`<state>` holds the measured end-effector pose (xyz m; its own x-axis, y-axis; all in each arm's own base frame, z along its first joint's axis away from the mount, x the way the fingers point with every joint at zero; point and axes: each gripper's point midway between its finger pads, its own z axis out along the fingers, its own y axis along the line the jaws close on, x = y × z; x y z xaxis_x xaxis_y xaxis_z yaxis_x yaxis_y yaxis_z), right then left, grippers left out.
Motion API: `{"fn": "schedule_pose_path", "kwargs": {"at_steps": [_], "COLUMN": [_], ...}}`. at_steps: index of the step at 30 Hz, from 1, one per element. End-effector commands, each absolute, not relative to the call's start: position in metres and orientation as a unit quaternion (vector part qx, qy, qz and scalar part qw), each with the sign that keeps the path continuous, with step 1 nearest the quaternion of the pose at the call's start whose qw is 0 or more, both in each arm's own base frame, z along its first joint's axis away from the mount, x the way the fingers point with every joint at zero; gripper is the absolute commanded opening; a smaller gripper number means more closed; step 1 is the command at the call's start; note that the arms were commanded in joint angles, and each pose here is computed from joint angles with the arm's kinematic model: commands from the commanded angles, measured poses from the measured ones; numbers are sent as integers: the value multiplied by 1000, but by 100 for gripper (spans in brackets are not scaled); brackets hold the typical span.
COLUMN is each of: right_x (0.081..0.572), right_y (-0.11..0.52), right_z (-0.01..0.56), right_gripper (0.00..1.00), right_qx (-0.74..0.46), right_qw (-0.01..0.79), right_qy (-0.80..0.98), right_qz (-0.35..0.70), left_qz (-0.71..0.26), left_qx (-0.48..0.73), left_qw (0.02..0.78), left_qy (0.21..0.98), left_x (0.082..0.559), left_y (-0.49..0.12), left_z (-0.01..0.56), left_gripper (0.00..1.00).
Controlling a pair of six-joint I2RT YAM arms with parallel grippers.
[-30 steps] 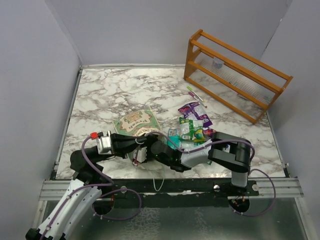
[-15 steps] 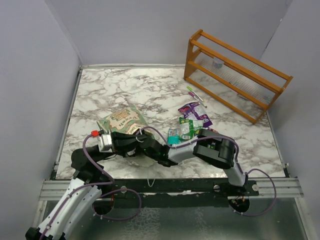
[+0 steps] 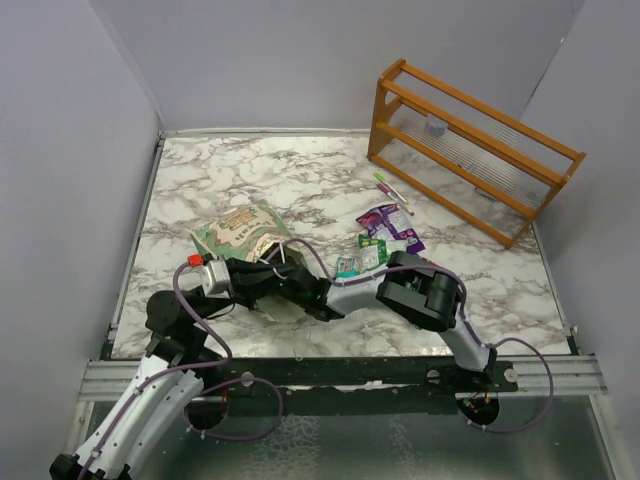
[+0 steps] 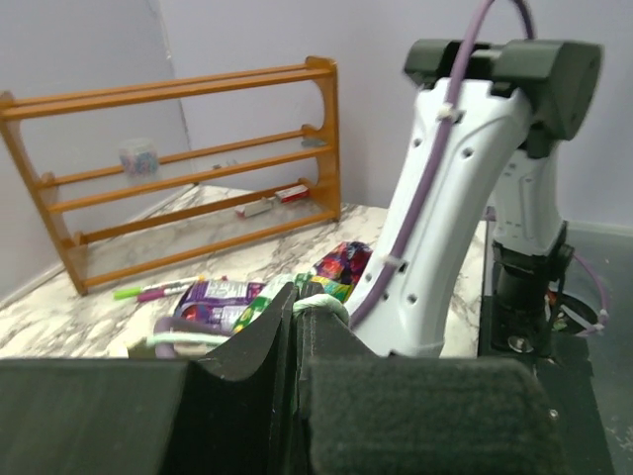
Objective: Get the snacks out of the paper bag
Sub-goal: Take out the snack from the paper bag.
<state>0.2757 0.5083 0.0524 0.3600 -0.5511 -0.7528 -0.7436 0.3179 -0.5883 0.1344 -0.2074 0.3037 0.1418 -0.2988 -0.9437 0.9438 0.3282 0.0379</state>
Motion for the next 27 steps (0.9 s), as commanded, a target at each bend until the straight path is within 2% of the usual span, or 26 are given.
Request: {"fn": "schedule_pose_path", "kwargs": {"at_steps": [1, 6, 11, 27], "right_x": [284, 259, 241, 217], "right_y": [496, 473, 455, 392], "right_z": [117, 120, 113, 149], "right_gripper": [2, 1, 1, 2], "right_qx": [-534, -547, -563, -570], "right_qw": [615, 587, 549, 556], "right_qy": [572, 582, 599, 589], "right_qz": [97, 131, 149, 137], "left_qz": [-426, -385, -386, -392], "left_qx": [337, 312, 312, 320], "left_qw": [681, 701, 694, 691], "left_qy": [491, 513, 522, 517], "left_x": [148, 165, 169, 168], "left_y": [-202, -192, -194, -196], "left_z": [307, 305, 299, 299], "left_gripper": [0, 0, 0, 0]}}
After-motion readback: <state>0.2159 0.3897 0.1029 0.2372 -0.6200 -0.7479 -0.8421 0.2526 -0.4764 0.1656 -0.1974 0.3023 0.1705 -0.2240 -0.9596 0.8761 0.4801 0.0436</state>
